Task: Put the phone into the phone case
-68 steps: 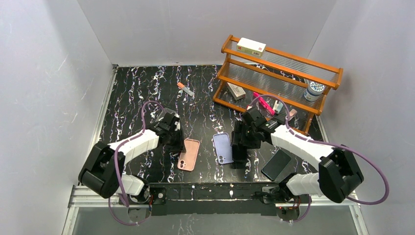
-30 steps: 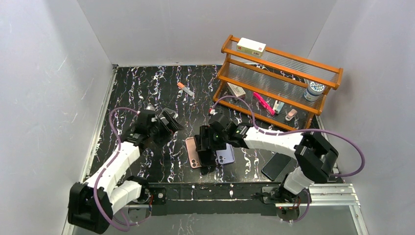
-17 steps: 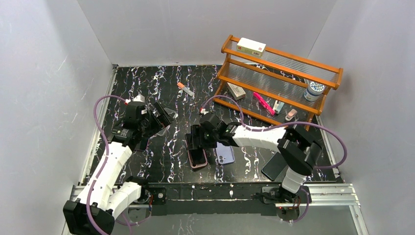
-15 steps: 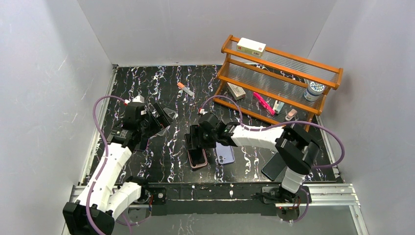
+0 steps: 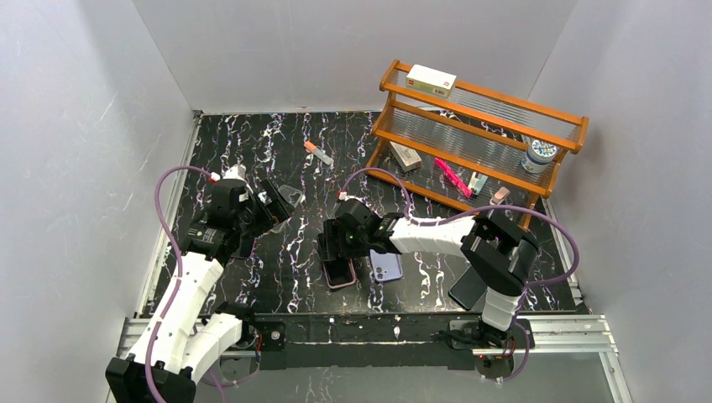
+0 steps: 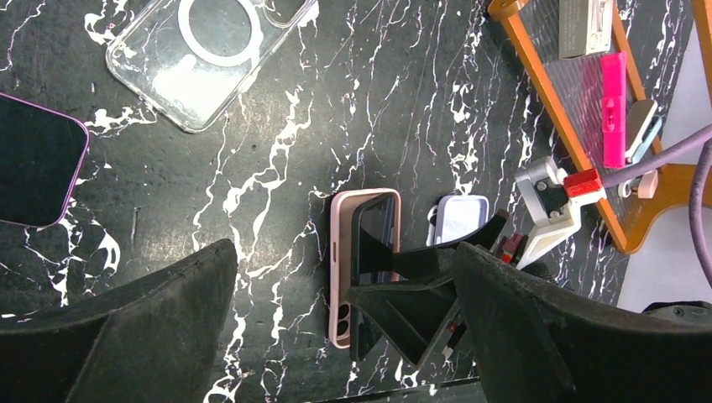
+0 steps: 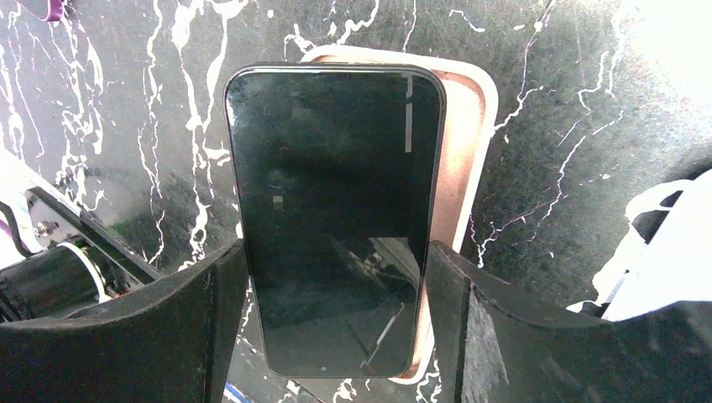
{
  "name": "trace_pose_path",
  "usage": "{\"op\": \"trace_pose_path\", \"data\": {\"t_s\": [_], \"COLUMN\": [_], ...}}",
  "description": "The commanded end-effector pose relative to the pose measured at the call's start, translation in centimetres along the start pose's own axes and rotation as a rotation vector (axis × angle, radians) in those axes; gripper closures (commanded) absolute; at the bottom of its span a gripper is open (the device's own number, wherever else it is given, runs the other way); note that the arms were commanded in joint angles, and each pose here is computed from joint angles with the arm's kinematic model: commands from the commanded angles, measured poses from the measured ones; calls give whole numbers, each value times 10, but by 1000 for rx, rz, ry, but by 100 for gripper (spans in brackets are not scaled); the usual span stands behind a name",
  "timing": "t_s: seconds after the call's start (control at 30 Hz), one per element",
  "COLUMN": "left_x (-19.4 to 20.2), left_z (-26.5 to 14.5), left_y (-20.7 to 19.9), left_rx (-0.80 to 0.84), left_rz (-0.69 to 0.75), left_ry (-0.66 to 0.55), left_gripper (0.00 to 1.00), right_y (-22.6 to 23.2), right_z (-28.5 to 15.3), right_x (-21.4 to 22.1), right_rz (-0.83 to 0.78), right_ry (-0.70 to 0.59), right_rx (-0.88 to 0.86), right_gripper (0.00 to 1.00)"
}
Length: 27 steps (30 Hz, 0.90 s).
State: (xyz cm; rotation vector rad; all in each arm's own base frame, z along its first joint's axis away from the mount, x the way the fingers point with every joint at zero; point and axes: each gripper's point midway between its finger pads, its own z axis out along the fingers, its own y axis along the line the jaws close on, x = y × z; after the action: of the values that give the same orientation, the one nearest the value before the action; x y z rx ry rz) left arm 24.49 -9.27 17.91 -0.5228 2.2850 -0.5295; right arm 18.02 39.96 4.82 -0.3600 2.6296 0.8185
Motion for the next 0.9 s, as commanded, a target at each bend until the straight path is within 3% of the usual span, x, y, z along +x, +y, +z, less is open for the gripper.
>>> {"op": "trace_pose_path", "data": {"t_s": [0.0,0.2,0.53,0.6,0.73,0.87], "left_x": [8,12,26,31,40,55], "left_z": [0,3,11,14,22,29], "left_y": [10,13,21,20,18,15], "left_rx": [-29,-33,-46,-36,-15,30], "left_rz": [22,28,31,28,17,4], "left_ry": [20,34,84,107,155,207], "left_gripper": [3,4,6,6,11,20], "right_y": [13,12,17,18,20,19], "right_z": [-3,-8,-20,-22,-27,-37], "right_x": [-20,-18,-19,-20,-21,-24], "right_rz": [-14,-2,7,6,11,-13], "right_ry": [-72,-69,-72,-74,-73,-92], "right_rx": [-10,6,7,5,-1,6], "right_gripper": [43,27,12,5,4,10]}}
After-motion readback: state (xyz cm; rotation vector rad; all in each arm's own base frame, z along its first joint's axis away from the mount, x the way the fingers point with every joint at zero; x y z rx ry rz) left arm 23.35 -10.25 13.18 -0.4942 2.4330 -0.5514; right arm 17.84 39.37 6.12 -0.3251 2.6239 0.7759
